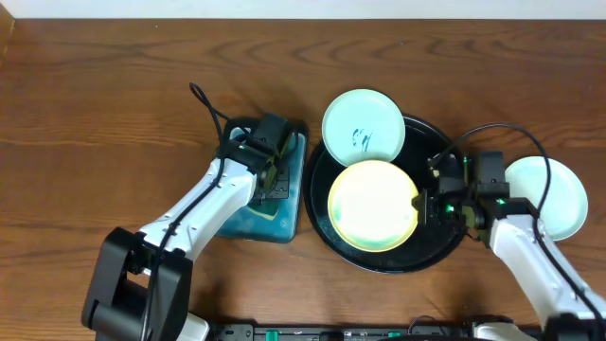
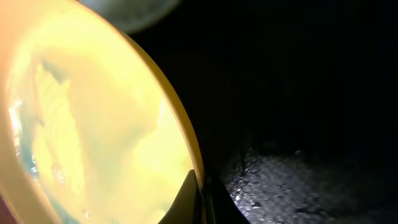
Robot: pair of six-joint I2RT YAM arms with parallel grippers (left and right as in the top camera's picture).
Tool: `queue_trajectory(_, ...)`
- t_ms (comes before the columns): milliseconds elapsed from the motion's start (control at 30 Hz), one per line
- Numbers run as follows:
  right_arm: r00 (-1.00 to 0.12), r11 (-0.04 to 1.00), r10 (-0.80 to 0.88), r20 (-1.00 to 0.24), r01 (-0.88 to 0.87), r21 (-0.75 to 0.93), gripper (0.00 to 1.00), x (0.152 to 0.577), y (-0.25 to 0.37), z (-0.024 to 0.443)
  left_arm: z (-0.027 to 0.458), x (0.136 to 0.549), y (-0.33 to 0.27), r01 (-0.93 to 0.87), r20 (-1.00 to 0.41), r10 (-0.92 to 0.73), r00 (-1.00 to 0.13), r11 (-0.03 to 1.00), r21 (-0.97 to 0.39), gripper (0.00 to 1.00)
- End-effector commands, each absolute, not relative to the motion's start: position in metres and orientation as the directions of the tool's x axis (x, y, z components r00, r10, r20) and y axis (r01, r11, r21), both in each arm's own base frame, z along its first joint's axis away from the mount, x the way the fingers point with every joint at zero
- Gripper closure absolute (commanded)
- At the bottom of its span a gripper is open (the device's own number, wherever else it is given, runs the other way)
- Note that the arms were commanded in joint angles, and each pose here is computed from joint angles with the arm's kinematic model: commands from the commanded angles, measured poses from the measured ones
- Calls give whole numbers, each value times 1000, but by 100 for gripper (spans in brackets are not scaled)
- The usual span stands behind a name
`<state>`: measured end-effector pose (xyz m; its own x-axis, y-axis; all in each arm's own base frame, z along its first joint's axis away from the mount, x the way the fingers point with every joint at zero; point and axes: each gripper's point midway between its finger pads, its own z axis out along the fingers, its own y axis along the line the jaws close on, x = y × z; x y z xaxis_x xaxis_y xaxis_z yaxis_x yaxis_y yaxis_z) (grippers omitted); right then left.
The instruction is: Clean dirty plates on tray and stack at the side
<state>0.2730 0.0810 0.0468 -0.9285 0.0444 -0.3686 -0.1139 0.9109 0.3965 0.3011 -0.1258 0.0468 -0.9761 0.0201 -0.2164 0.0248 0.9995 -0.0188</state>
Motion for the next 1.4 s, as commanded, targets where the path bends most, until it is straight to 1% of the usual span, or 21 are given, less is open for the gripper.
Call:
queue_trajectory(0,-891,945,55,-451,-100,312,99,281,67,64,45,302,-123,35,-219,32,-975,999,-8,92)
queue_trajectory(133,-851,979,68,-521,-43,197,99,286,44,78,45,302,-123,35,-220,32,-975,999,-8,93)
queue_trajectory(333,-819,991,92,-567,21,131,99,288,28,94,45,303,-126,38,-220,32,-975,999,-23,92)
queue_trajectory(500,-819,997,80,-568,54,63,99,289,19,104,46,304,-126,38,-224,32,-974,999,-25,93)
queue_trajectory(567,-818,995,101,-567,98,36,99,289,15,114,46,304,-127,38,-224,31,-974,999,-25,93)
queue_trajectory(667,-823,996,85,-562,92,15,99,289,17,127,46,304,-127,38,-224,31,-974,999,-25,92)
queue_trajectory(833,-813,984,67,-578,151,-99,99,288,4,148,46,305,-127,38,-231,31,-972,999,-28,92)
queue_trajectory(1100,-796,961,-5,-606,163,-221,99,287,6,158,46,306,-128,39,-234,31,-972,999,-29,93)
queue_trajectory(1200,-781,951,1,-625,194,-241,99,287,5,161,46,306,-128,39,-234,31,-972,999,-29,92)
queue_trajectory(1367,-757,943,-38,-653,189,-275,99,291,11,169,46,306,-128,39,-234,31,-972,999,-29,92)
